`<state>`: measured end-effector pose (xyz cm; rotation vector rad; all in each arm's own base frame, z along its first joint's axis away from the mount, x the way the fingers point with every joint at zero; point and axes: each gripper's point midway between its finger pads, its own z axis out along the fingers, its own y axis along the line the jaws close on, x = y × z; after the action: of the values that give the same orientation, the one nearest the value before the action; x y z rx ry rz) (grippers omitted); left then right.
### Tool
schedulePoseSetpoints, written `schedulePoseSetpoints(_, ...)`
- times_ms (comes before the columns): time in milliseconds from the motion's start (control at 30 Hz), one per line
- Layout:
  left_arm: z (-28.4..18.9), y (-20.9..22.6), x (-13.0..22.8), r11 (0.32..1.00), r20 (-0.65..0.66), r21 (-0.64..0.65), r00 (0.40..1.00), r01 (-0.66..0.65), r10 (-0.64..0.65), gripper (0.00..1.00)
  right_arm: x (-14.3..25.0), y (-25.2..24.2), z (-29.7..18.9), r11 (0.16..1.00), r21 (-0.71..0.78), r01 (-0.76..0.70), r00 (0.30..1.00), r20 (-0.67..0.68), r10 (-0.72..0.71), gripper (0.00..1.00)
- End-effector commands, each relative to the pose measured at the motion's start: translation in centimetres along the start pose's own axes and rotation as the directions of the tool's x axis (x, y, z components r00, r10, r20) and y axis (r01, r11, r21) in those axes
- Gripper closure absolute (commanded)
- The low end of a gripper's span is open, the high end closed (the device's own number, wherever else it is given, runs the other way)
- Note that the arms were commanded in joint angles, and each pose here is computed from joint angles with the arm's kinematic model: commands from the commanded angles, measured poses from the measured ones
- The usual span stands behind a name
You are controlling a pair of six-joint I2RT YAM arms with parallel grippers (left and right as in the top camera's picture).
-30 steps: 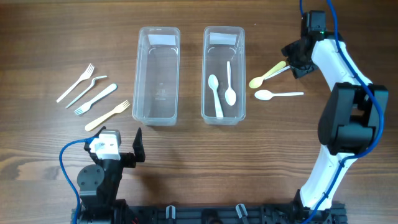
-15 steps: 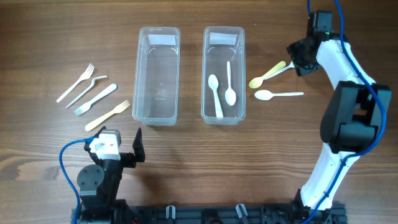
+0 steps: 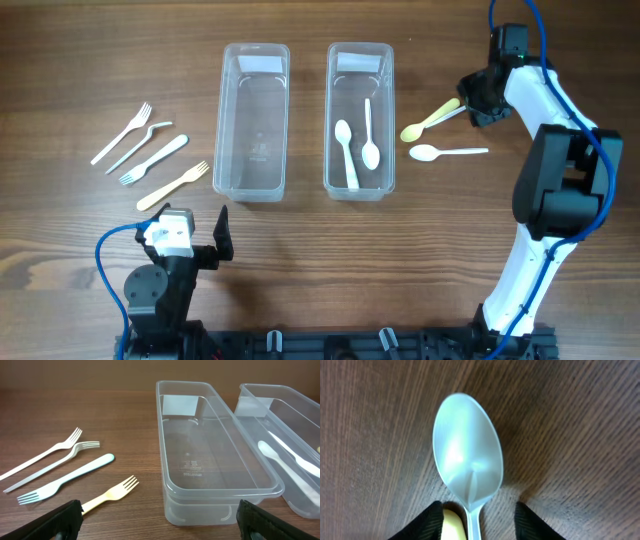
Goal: Pack container
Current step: 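Lower the right gripper onto the spoons and grasp another white spoon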
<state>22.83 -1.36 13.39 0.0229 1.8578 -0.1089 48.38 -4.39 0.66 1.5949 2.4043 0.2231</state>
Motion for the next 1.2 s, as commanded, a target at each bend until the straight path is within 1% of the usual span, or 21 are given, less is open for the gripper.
schedulePoseSetpoints(0, 0.0, -0.4, 0.0, 1.0, 0.006, 0.02, 1.0, -0.021, 0.021, 0.0, 0.6, -0.8, 0.9, 1.0, 0.029, 0.002, 1.0, -0.026, -0.001, 0.61)
schedulePoseSetpoints(133, 0.0, -0.4, 0.0, 1.0, 0.006, 0.02, 1.0, -0.021, 0.021, 0.0, 0.7, -1.0, 0.9, 0.999, 0.037, 0.004, 1.0, -0.031, -0.003, 0.62)
schedulePoseSetpoints(333, 0.0, -0.4, 0.0, 1.0, 0.006, 0.02, 1.0, -0.021, 0.021, 0.0, 0.9, -1.5, 0.9, 0.998, 0.056, 0.005, 0.999, -0.037, -0.003, 0.75)
schedulePoseSetpoints(600, 0.0, -0.4, 0.0, 1.0, 0.006, 0.02, 1.0, -0.021, 0.021, 0.0, 0.8, -1.6, 0.8, 0.998, 0.058, 0.006, 0.999, -0.037, -0.004, 0.79)
schedulePoseSetpoints(800, 0.0, -0.4, 0.0, 1.0, 0.006, 0.02, 1.0, -0.021, 0.021, 0.0, 0.8, -1.6, 0.8, 0.998, 0.059, 0.028, 0.999, -0.039, -0.025, 0.96)
schedulePoseSetpoints(933, 0.0, -0.4, 0.0, 1.0, 0.007, 0.02, 1.0, -0.021, 0.021, 0.0, 0.8, -1.6, 0.8, 0.998, 0.058, 0.037, 0.999, -0.041, -0.035, 0.96)
schedulePoseSetpoints(1033, 0.0, -0.4, 0.0, 1.0, 0.006, 0.02, 1.0, -0.021, 0.021, 0.0, 1.0, -1.7, 0.6, 0.996, 0.058, 0.072, 0.996, -0.055, -0.069, 0.96)
schedulePoseSetpoints(1167, 0.0, -0.4, 0.0, 1.0, 0.006, 0.02, 1.0, -0.021, 0.021, 0.0, 0.1, -1.3, -0.5, 0.997, 0.043, 0.068, 0.997, -0.032, -0.067, 0.96)
